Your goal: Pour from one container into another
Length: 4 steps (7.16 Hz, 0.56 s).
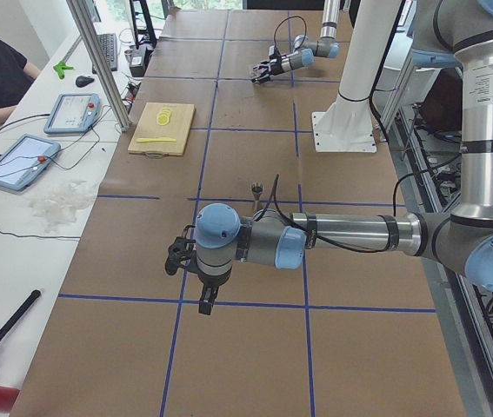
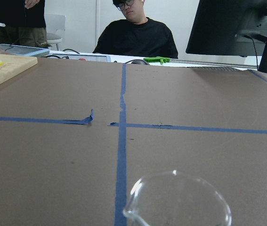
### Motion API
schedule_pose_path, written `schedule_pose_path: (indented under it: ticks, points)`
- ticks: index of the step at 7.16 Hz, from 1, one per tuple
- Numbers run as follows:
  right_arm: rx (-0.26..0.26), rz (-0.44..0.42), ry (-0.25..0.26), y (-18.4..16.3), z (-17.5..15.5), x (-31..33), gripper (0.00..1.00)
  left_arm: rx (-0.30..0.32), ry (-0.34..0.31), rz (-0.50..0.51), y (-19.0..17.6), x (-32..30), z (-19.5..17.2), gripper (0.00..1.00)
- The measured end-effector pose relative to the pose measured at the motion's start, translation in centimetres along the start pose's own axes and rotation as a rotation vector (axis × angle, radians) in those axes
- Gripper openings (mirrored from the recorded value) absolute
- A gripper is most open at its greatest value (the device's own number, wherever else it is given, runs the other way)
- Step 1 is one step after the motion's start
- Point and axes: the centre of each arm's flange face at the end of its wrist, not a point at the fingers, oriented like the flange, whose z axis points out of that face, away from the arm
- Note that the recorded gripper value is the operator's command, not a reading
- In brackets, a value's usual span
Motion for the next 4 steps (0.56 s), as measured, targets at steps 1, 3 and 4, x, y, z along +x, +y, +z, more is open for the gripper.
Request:
schedule_pose_path:
  ticks: [1,3,4]
  points:
    - [0.000,-0.006,0.002,-0.1,0.0,0.4,1.00,0.001,0.000,0.001,0.0,0.0,0.0,1.00]
    - [0.006,0.012,-0.007,-1.5,-0.6,0.5,1.00,0.002,0.000,0.002,-0.1,0.1,-0.1,1.00]
    - [0.016,0.031,-0.016,-2.9,-1.3,0.5,1.00,0.003,0.000,0.002,0.0,0.2,-0.2,1.00]
